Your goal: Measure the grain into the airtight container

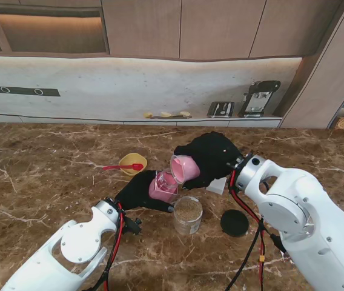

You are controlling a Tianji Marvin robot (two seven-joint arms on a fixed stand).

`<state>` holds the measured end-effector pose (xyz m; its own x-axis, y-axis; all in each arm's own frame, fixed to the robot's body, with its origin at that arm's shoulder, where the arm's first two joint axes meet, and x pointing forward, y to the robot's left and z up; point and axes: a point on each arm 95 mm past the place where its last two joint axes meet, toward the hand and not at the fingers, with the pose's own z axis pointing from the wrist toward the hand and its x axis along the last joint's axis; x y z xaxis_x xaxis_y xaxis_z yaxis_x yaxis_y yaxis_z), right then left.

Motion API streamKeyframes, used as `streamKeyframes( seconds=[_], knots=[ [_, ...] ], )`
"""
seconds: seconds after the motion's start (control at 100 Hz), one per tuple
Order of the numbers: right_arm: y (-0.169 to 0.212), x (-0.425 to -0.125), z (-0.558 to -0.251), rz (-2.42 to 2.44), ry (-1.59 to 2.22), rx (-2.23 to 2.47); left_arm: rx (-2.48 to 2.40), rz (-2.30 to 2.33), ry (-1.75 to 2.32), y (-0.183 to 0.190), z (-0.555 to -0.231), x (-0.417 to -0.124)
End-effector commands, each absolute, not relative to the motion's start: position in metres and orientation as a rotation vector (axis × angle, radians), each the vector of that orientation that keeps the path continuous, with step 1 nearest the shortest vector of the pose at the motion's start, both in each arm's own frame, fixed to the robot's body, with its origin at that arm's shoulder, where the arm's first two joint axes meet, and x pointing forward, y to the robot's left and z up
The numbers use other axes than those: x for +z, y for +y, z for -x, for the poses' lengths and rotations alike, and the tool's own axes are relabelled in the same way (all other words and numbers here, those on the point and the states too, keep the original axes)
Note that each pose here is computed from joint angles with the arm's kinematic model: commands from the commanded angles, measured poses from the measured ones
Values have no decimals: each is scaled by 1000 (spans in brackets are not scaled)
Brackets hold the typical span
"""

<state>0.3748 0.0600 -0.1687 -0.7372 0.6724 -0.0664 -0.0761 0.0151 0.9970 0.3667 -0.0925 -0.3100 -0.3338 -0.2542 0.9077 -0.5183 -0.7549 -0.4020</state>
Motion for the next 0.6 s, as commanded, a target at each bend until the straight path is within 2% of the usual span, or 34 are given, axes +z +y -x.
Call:
streamKeyframes(
  seconds=[0.0, 0.59],
  knots=[
    [60, -176, -375, -618, 1772, 1736, 2223, -1655, -1008, -100, -364, -304],
    [74, -174, -374, -369, 1807, 1614, 2223, -1662, -1011, -101, -365, -305]
  ],
)
